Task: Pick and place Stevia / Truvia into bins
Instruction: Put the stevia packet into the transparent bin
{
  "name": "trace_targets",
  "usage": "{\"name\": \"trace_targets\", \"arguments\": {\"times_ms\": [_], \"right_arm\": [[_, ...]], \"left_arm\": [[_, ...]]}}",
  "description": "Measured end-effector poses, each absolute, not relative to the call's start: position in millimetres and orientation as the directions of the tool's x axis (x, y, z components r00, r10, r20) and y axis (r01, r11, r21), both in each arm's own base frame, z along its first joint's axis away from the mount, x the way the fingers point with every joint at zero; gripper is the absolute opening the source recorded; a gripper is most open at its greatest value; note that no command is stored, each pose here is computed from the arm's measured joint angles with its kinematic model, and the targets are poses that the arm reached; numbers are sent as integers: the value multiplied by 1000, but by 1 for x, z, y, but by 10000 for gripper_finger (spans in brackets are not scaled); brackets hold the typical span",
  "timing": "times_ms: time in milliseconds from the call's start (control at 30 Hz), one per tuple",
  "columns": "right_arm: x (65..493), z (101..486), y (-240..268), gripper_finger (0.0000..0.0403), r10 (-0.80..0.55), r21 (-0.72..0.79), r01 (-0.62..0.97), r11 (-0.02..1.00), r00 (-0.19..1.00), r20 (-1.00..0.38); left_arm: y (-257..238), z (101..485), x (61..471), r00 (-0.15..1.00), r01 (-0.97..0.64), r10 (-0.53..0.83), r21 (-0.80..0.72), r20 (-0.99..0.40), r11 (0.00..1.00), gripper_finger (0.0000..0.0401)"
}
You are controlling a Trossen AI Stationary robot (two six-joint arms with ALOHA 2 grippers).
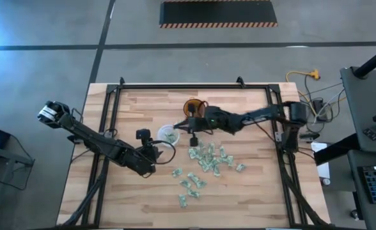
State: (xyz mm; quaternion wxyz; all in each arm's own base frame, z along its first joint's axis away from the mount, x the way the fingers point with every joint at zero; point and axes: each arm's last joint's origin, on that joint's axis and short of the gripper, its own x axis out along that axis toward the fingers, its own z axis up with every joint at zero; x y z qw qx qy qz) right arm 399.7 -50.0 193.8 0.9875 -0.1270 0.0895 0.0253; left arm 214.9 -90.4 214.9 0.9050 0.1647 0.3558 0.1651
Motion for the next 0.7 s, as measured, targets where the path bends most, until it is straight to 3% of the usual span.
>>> {"name": "trace_targets", "arguments": {"times_ms": [367, 600, 700], "right_arm": [[431, 183, -57, 15, 28, -179, -94, 979, 939, -343], [427, 184, -57, 82, 30, -189, -113, 976, 918, -395], [420, 194, -57, 113, 32, -198, -130, 971, 900, -434]], "left_arm": [[-100, 217, 209, 716, -137, 373, 406, -590, 904, 185], [-104, 218, 207, 727, -121, 354, 398, -588, 909, 185], [-107, 219, 209, 742, -86, 288, 339, -605, 937, 185]]}}
